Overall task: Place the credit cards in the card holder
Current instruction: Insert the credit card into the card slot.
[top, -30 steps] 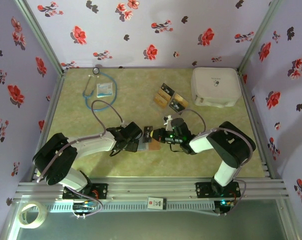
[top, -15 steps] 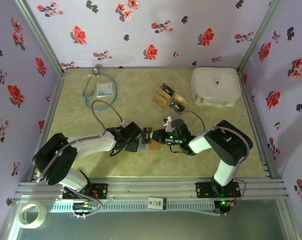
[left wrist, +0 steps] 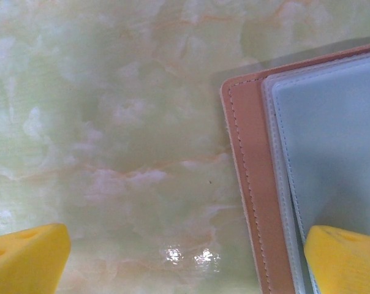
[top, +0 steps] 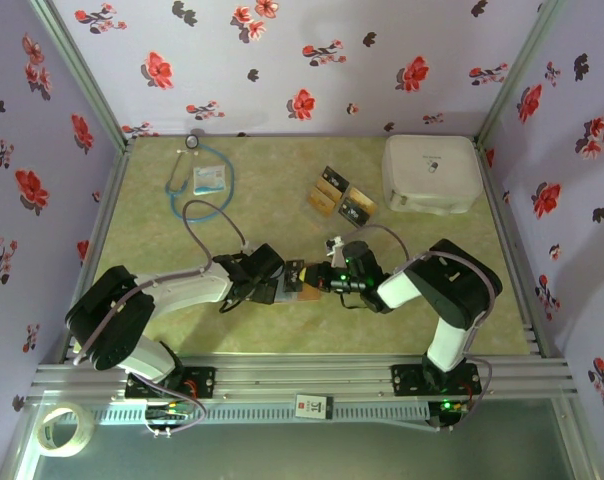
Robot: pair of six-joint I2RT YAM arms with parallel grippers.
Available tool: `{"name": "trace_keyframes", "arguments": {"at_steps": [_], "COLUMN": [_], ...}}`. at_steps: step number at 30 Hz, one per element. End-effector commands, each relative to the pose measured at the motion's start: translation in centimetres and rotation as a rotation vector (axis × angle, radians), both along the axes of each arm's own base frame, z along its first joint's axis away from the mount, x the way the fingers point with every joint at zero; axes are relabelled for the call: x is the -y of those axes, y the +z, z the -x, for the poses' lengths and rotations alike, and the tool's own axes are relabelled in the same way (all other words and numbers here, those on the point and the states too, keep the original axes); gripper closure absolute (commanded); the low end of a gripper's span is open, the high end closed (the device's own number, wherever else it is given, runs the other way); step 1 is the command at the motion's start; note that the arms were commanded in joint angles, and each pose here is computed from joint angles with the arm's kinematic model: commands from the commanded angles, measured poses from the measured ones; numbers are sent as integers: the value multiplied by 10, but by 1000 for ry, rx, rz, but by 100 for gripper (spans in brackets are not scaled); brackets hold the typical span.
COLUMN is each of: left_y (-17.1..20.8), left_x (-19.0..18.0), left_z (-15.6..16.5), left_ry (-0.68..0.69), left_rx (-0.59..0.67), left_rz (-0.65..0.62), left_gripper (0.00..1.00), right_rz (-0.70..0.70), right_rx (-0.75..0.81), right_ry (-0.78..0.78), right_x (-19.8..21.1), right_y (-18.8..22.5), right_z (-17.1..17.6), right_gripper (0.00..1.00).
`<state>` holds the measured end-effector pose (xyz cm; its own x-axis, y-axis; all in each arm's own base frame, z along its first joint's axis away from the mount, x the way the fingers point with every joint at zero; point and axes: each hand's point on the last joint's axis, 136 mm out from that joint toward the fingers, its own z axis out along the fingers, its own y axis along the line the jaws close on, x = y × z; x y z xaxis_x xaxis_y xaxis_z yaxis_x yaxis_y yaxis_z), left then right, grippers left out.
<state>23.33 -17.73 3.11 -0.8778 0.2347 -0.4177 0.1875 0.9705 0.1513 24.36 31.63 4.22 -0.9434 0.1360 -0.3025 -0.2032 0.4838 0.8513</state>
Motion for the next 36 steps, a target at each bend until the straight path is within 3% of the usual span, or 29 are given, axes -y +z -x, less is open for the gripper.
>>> {"name": "trace_keyframes", "arguments": {"at_steps": [1, 36], "left_y": [-8, -9], "left_x": [-11, -10], "left_z": [8, 8], "left_ry": [16, 16], "left_rx": [-38, -42], "left_rz": [-28, -28], "left_gripper": [0, 0], "right_rz": [13, 46], "right_rx": [-30, -84], "right_ry": [28, 78], "right_x": [0, 4], "right_y": [-10, -30], "right_z": [11, 27], "right_gripper": [100, 100]}}
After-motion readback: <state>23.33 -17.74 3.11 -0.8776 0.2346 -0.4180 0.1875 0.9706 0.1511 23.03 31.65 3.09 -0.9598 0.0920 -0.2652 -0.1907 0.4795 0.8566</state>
